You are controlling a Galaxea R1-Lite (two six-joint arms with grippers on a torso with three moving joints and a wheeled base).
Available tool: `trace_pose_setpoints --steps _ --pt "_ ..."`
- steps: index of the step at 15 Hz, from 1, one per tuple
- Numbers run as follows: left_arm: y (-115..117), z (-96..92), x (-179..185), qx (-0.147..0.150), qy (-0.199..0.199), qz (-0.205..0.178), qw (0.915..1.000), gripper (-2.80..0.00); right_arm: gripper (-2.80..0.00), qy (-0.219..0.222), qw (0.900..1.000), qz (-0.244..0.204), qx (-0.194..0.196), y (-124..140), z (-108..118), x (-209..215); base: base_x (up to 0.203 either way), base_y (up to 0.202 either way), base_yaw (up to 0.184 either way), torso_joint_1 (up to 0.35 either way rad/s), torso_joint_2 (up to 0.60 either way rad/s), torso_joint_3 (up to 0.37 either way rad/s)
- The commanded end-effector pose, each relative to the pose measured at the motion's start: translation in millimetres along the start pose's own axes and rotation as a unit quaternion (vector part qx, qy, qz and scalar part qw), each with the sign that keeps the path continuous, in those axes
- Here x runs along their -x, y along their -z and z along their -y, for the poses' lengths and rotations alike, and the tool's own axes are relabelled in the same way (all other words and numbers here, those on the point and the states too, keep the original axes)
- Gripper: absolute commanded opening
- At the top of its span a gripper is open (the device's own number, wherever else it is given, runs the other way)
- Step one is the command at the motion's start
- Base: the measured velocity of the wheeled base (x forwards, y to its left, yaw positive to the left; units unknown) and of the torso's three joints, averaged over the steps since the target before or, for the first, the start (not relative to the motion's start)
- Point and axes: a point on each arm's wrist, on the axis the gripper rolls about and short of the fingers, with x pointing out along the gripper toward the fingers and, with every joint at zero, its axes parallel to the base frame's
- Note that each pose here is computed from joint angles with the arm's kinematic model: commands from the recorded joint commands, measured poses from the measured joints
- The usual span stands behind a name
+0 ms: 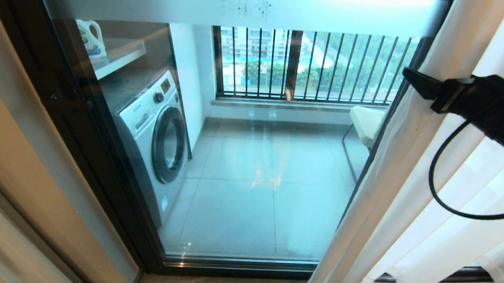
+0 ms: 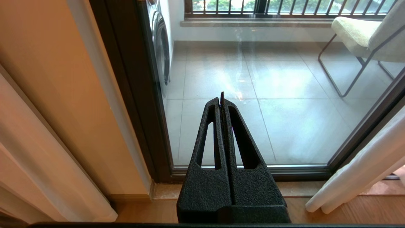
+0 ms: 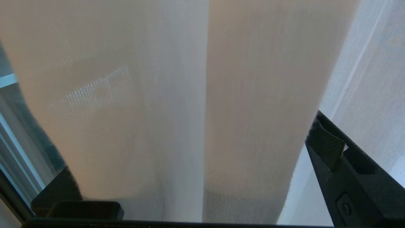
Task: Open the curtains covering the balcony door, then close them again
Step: Pull the inner curtains open on both sides
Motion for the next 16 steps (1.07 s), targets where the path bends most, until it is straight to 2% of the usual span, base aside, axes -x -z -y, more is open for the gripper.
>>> trace_pose_setpoints --steps 1,2,3,4,16 --pt "0.1 0.0 0.0 0.0 0.0 0.0 1.0 -2.8 0.0 -0.001 1.0 0.003 0.001 -0.5 0.3 -0.3 0.0 0.0 0.0 0.0 0.0 0.0" --pt "0.1 0.0 0.0 0.0 0.0 0.0 1.0 -2.8 0.0 -0.001 1.0 0.002 0.001 0.3 0.0 -0.5 0.0 0.0 0.0 0.0 0.0 0.0" --pt "0.1 0.0 0.0 0.0 0.0 0.0 1.0 -2.8 -1.7 -0.001 1.0 0.0 0.002 1.8 0.1 -0.9 0.0 0.0 0.0 0.0 0.0 0.0" --pt "0.1 0.0 0.0 0.0 0.001 0.0 1.0 -2.8 -2.8 -0.001 1.0 0.002 0.002 2.0 0.6 -0.9 0.0 0.0 0.0 0.0 0.0 0.0" --pt "0.1 0.0 0.0 0.0 0.0 0.0 1.0 -2.8 -2.8 -0.001 1.0 0.01 0.001 1.7 0.8 -2.1 0.0 0.0 0.0 0.0 0.0 0.0"
